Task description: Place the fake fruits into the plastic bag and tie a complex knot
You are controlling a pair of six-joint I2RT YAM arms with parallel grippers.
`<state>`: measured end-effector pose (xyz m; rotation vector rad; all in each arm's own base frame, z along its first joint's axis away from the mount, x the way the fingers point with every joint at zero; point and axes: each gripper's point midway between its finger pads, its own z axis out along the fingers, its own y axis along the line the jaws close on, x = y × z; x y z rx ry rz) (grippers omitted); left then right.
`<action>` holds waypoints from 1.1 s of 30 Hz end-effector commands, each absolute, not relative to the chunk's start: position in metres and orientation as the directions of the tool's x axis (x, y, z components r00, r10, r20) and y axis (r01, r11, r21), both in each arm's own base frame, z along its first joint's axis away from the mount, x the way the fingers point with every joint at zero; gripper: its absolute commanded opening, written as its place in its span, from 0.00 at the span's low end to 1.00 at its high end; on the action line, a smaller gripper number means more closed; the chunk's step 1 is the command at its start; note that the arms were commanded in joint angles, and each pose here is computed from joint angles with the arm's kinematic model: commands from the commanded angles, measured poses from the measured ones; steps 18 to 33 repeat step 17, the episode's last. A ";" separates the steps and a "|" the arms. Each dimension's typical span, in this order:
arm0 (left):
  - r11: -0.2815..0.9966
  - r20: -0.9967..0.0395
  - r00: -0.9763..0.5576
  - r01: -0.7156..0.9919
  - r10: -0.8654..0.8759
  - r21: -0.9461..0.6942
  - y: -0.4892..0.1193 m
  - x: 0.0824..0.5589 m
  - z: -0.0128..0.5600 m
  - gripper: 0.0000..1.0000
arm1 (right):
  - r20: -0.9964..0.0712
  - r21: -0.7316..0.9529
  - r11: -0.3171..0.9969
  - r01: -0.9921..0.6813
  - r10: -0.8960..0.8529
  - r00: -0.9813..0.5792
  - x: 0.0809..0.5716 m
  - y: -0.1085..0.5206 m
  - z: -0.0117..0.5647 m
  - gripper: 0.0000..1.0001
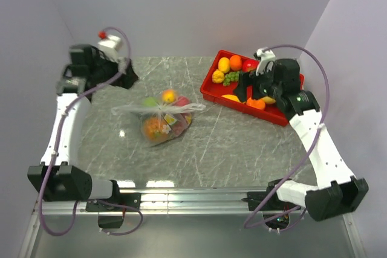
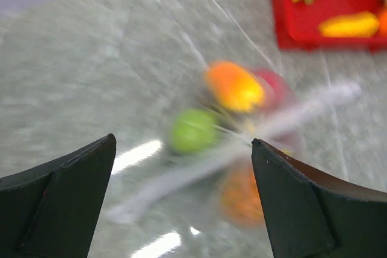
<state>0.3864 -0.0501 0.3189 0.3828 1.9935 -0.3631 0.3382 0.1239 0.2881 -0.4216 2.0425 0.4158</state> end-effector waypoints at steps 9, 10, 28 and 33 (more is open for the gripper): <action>0.812 -0.821 -0.545 0.549 0.169 -0.198 -0.160 0.305 0.223 0.99 | -0.786 0.254 0.838 -0.484 -0.112 -0.608 0.269 0.122 0.212 0.96; 0.807 -0.816 -0.549 0.556 0.178 -0.198 -0.161 0.303 0.221 0.99 | -0.778 0.260 0.833 -0.489 -0.120 -0.617 0.265 0.123 0.206 0.96; 0.825 -0.826 -0.536 0.538 0.176 -0.173 -0.158 0.304 0.227 1.00 | -0.761 0.259 0.833 -0.489 -0.136 -0.634 0.260 0.121 0.195 0.97; 0.825 -0.826 -0.536 0.538 0.176 -0.173 -0.158 0.304 0.227 1.00 | -0.761 0.259 0.833 -0.489 -0.136 -0.634 0.260 0.121 0.195 0.97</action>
